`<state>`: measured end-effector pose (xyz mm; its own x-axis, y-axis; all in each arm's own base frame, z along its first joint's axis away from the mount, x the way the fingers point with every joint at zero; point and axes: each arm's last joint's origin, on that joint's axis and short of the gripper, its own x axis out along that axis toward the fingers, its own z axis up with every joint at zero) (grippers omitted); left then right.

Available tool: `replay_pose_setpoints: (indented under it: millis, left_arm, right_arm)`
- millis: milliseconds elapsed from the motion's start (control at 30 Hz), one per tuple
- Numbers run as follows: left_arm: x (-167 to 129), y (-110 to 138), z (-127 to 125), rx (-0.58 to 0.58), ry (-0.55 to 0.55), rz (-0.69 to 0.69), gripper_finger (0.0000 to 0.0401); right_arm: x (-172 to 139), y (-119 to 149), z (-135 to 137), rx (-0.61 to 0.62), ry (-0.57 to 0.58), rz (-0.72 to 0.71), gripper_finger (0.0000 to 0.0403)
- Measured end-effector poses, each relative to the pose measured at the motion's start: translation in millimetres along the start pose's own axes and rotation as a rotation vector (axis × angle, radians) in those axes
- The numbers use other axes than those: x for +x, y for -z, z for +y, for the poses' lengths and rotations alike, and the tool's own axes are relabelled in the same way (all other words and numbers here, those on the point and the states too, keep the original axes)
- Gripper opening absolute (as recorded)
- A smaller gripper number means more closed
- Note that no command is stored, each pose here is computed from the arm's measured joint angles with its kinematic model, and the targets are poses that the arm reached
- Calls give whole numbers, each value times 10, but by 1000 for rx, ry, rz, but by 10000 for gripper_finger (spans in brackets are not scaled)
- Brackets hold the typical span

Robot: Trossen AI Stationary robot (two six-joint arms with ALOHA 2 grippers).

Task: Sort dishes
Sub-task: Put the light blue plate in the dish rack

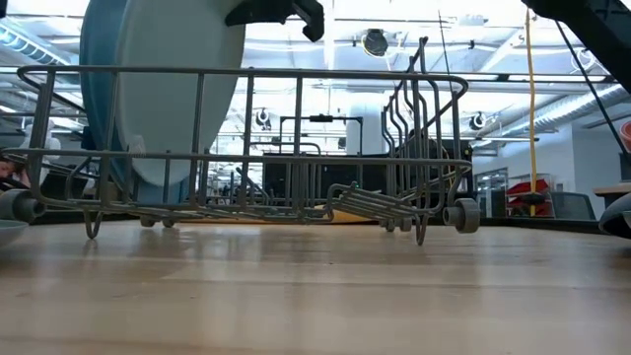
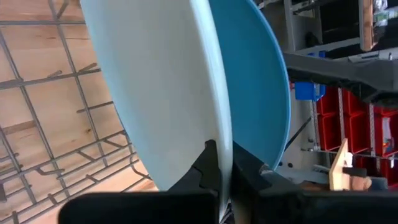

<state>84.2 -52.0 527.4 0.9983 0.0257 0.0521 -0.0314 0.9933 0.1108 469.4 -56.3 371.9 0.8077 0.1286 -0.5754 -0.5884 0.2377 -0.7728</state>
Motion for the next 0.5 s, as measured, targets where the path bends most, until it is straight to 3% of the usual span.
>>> replay_pose_setpoints:
  millis: [333, 500]
  left_arm:
    - [-1, 0, 1, 0, 0, 0, 178]
    - [-1, 0, 1, 0, -1, 0, 178]
  right_arm:
    - [225, 315, 75, 79, -35, 43, 6]
    - [374, 401, 65, 135, 17, 44, 17]
